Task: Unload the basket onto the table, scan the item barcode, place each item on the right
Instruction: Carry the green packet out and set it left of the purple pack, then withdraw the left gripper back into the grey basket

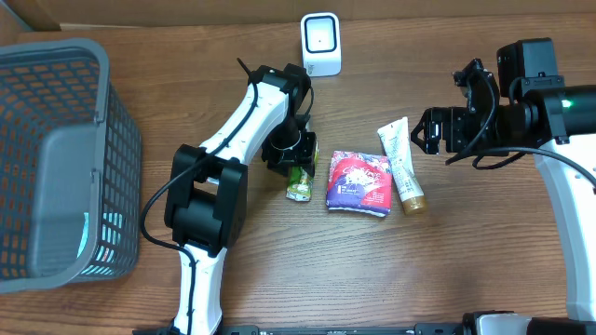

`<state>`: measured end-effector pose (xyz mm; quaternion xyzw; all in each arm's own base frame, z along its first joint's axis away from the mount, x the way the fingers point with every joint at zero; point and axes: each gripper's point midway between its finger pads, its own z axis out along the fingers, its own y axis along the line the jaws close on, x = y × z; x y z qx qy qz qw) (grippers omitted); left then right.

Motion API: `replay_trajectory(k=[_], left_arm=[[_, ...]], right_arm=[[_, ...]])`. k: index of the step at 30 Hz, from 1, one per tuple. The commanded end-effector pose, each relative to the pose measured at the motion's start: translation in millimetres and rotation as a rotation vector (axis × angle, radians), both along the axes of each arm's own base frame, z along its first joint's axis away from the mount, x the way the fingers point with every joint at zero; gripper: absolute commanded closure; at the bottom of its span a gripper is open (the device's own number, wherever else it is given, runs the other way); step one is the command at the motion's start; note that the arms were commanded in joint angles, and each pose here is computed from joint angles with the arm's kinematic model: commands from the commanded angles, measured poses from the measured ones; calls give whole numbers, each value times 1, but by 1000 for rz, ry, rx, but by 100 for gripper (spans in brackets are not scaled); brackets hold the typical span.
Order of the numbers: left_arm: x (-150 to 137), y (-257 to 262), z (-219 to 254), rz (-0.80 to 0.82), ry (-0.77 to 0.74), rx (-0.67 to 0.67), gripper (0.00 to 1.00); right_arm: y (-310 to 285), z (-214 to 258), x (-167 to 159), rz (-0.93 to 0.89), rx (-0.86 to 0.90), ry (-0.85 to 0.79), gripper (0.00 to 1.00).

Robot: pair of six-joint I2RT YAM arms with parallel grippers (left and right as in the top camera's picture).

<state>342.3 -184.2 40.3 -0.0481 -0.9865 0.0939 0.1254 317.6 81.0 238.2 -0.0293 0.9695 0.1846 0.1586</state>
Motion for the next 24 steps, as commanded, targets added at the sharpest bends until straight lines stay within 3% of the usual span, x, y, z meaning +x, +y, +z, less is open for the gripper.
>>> replay_trajectory(k=[1,4,7,10,14,18,24], left_arm=[[-2,-8,0,-33,7,-28,44],[-2,-24,22,-106,-7,-140,48],[11,-28,64,-117,-88,-172,53],[34,-22,125,-106,-246,-204,52],[53,26,246,-7,-581,-185,52],[33,97,324,156,-799,-71,51],[-28,207,379,457,-959,135,44]], right_arm=[[3,10,3,14,8,-38,0],[3,11,3,14,8,-38,0],[3,11,3,14,8,-38,0],[3,10,2,14,8,-38,0],[3,10,2,14,8,-34,0],[3,10,1,14,7,-29,0],[3,10,1,14,8,-31,0]])
